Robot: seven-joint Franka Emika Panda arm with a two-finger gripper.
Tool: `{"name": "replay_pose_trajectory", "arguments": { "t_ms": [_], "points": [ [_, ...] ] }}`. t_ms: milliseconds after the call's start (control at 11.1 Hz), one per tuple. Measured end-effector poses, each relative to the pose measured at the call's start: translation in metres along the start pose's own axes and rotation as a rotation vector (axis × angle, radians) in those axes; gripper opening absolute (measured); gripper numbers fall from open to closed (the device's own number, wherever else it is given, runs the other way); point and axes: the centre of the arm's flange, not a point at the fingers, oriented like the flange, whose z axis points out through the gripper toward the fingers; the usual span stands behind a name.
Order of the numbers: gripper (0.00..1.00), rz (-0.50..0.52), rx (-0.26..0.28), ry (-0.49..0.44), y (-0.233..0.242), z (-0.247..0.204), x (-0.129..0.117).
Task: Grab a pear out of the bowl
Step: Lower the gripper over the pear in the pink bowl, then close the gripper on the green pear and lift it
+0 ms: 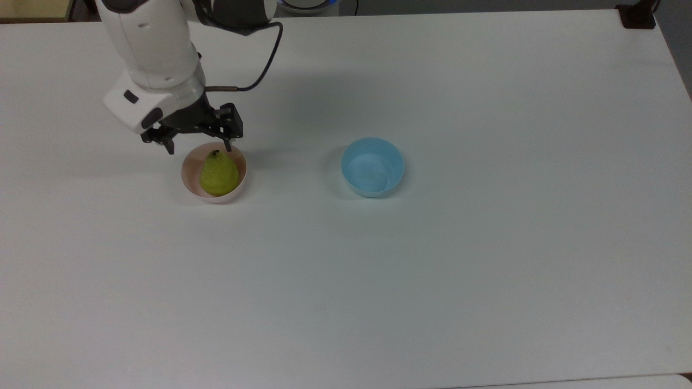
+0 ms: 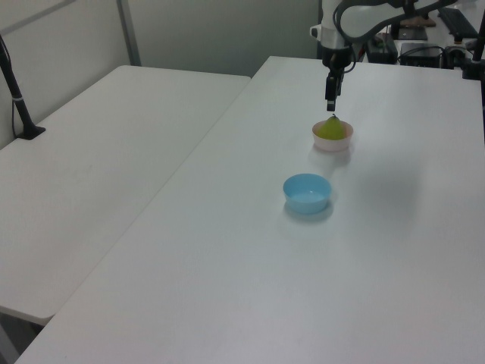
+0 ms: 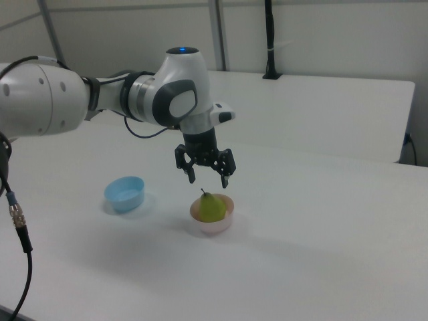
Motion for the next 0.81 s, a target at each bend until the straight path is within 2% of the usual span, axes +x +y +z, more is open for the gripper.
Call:
{"name": "replay_pose_trajectory", "arguments": {
  "t_ms": [270,360,719,809],
  "points": [
    [0.94,-0.002,0.001,-0.003,-0.001,0.025,0.007],
    [0.87,-0.004,0.000,-0.012,-0.001,0.031,0.008],
    [0.83,-0.038,-0.016,-0.058,-0.011,0.057,0.010],
    [0.78,-0.041,-0.017,-0.064,-0.012,0.061,0.011]
  ]
}}
